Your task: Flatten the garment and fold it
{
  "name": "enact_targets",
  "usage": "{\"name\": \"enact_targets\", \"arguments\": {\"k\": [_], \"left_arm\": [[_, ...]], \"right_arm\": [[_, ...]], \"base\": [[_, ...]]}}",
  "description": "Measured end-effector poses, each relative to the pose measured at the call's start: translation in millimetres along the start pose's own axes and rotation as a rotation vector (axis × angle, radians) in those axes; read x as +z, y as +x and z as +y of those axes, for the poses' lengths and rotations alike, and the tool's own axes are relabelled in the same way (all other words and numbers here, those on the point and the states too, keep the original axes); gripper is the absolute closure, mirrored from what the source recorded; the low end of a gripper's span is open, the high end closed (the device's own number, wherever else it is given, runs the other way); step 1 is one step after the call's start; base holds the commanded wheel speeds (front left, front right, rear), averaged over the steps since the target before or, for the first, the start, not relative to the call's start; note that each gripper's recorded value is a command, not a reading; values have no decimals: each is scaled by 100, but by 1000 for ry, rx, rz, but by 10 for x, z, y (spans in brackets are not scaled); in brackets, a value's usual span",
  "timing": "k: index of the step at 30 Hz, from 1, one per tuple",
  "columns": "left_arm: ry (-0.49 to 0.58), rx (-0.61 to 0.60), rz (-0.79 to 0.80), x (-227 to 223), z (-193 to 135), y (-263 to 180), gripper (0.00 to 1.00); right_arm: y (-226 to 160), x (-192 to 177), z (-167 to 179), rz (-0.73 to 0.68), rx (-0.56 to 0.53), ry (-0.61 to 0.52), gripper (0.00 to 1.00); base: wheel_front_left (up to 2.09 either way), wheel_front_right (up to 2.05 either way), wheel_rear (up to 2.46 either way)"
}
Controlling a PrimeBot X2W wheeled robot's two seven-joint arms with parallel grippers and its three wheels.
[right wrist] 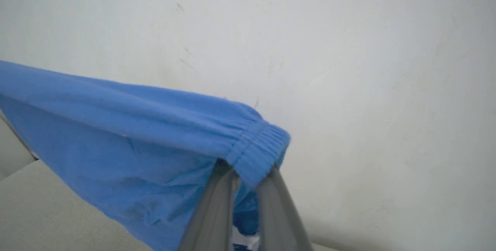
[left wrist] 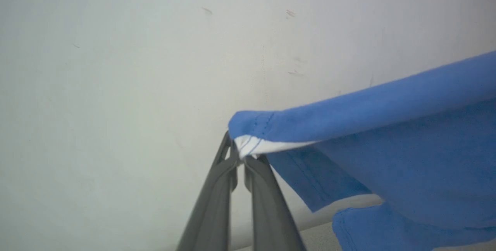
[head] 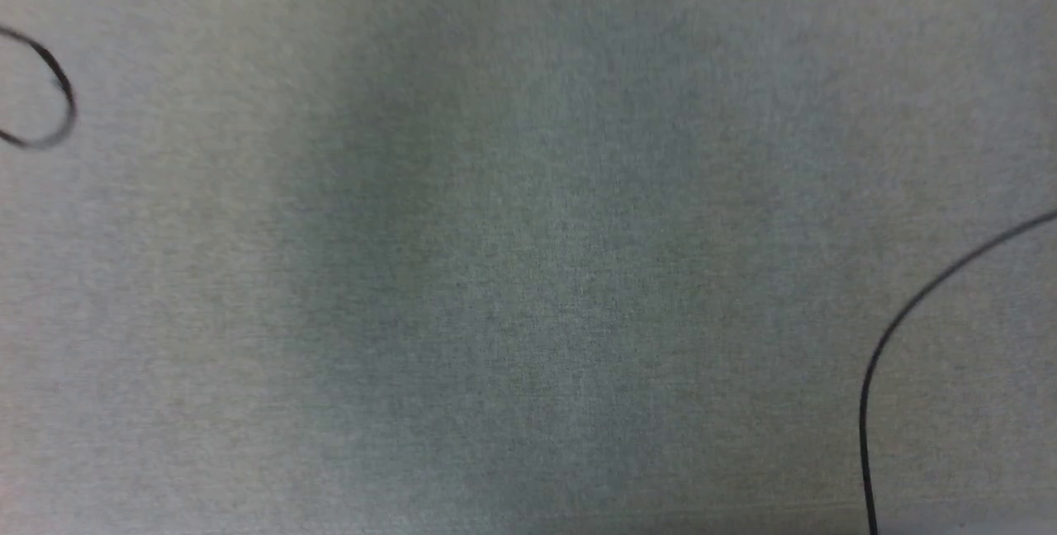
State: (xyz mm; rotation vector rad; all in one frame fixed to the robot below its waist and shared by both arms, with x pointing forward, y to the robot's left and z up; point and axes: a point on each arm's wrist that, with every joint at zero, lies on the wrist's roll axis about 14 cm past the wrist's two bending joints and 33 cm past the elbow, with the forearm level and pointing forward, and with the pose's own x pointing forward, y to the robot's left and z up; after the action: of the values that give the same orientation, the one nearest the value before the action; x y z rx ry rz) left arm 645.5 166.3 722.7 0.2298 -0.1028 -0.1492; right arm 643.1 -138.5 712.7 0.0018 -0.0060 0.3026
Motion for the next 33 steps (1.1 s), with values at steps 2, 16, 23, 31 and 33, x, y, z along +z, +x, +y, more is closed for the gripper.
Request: {"name": "enact_targets", "arguments": {"k": [2, 16, 23, 31, 33], "left_arm": [[8, 25, -23, -53, 59, 155, 100], [-132, 95, 130, -1638, -142, 629, 100], [-206, 119, 245, -2293, -292, 195, 100], [-243, 158, 358, -2779, -346, -927, 100], [-242, 155, 381, -2754, -344, -1366, 100]], "right_arm": [[156, 21, -2, -49, -1, -11, 100], [697, -1420, -24, 102, -6, 6, 100], [397, -2153, 154, 229, 7, 59, 100], [-489, -2769, 639, 354, 84, 116, 100], [-844, -2776, 745, 356, 104, 130, 100]], "base": [[0, 0, 0], [0, 0, 0], [0, 0, 0], [0, 0, 0], [0, 0, 0]]}}
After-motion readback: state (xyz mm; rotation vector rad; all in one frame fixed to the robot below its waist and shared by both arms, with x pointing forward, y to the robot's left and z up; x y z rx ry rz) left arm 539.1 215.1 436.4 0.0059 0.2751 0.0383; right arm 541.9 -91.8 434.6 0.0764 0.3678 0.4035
